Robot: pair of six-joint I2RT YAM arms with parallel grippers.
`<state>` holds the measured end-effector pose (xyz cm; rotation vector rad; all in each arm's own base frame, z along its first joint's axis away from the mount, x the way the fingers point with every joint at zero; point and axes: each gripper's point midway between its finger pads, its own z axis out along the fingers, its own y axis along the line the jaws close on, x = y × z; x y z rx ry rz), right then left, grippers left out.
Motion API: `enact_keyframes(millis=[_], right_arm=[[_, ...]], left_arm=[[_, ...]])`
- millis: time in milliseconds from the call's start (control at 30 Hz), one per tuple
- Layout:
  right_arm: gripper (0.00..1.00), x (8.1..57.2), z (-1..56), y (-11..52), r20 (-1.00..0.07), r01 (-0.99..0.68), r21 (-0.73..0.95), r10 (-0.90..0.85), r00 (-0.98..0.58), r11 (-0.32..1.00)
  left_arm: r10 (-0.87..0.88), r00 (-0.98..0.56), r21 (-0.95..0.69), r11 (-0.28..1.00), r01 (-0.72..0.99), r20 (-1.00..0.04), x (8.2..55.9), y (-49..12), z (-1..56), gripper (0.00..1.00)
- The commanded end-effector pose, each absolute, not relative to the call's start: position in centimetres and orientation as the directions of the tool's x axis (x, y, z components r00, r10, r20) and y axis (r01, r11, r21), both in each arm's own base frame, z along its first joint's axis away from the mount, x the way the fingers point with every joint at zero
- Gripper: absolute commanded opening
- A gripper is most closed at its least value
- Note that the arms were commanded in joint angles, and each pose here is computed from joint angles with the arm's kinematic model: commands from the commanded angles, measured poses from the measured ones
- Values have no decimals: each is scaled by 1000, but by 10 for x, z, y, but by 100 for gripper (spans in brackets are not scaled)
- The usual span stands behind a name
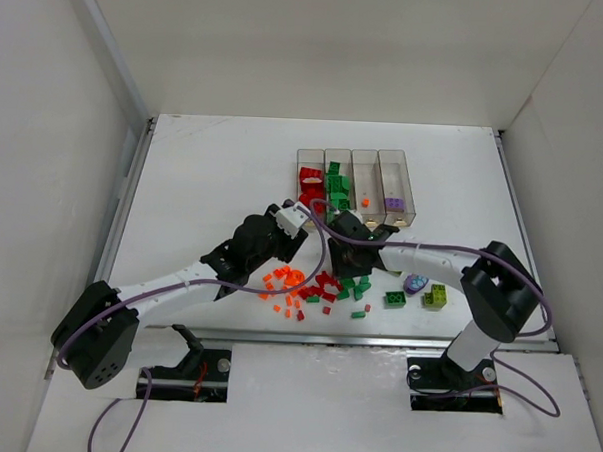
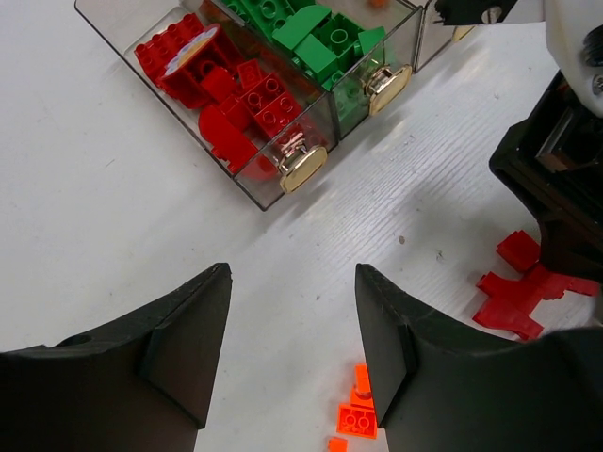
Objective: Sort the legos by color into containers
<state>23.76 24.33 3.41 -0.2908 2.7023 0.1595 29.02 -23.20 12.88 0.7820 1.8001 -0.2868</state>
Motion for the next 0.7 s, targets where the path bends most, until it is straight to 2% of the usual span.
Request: enact_keyframes(millis=[0, 200, 300, 433, 667], right_arm=[[51, 224, 24, 227, -388, -209, 21, -185, -903, 978], [52, 219, 21, 221, -375, -209, 10, -190, -907, 978], [48, 218, 21, 222, -370, -212, 17, -191, -909, 977], [48, 215, 21, 218, -364, -212, 13, -193, -911, 977], [50, 215, 39, 222, -399, -216, 51, -178, -899, 975]], left_arm=[[319, -149, 164, 769, 618, -936, 292, -235, 146, 51], [319, -149, 164, 769, 618, -936, 292, -235, 146, 51], [319, -149, 164, 769, 618, -936, 292, -235, 146, 51], [326, -143, 173, 766, 619, -934, 291, -233, 148, 51], [326, -143, 173, 766, 619, -934, 291, -233, 148, 51]])
